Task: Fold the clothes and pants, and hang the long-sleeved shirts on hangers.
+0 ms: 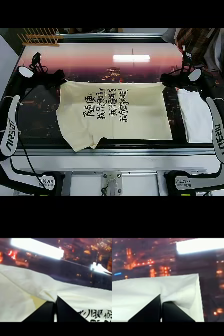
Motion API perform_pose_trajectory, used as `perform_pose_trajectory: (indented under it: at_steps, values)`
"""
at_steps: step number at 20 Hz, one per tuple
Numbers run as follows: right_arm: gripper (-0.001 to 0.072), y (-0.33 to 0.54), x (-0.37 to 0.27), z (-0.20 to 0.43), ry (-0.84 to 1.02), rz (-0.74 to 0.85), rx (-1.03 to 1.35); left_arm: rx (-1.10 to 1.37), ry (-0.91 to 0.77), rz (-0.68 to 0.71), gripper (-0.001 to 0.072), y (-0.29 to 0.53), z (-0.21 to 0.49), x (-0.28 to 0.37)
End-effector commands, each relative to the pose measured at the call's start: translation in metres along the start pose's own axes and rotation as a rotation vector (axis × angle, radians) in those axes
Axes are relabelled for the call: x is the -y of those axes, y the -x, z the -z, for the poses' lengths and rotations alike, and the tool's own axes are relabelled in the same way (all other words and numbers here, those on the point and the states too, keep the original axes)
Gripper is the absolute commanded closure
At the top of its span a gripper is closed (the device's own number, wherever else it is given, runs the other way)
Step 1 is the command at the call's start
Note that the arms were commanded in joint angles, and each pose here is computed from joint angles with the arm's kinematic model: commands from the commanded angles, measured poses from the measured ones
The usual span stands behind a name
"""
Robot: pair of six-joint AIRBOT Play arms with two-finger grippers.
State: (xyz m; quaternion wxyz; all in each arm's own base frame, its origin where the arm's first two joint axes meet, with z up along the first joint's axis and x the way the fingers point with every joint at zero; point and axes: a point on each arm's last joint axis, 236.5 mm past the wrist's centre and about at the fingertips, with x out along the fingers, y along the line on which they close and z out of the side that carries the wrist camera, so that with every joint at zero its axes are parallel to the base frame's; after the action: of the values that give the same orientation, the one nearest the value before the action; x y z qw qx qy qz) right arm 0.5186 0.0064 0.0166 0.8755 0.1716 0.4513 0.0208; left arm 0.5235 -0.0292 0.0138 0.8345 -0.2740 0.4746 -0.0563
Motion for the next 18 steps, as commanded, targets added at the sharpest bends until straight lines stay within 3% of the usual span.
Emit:
perform_pose_trajectory:
  at_steps: [1, 9, 13, 14, 15, 16, 18]
  values:
    - [0.0705, 0.003, 0.008, 0.029, -0.007, 0.025, -0.059, -0.016, 0.027, -0.034, 0.0701, 0.004, 0.028, -0.022]
    - [0.0703, -0.006, 0.027, 0.134, -0.049, 0.056, -0.251, -0.122, 0.047, -0.084, 0.0701, -0.007, 0.103, -0.055]
    - [0.069, -0.007, 0.022, 0.153, -0.068, 0.041, -0.301, -0.146, 0.063, -0.082, 0.0699, -0.009, 0.113, -0.057]
    - [0.0592, -0.006, 0.018, 0.153, -0.08, 0.026, -0.303, -0.146, 0.06, -0.078, 0.0561, -0.007, 0.112, -0.055]
    - [0.0305, -0.003, 0.015, 0.15, -0.091, 0.015, -0.292, -0.132, 0.051, -0.071, 0.0341, -0.002, 0.105, -0.049]
    - [0.012, 0.003, 0.013, 0.142, -0.085, 0.011, -0.267, -0.102, 0.033, -0.06, 0.032, 0.008, 0.094, -0.041]
    - [0.0105, 0.03, 0.007, 0.117, -0.073, -0.002, -0.192, -0.032, -0.019, -0.035, 0.032, 0.036, 0.071, -0.018]
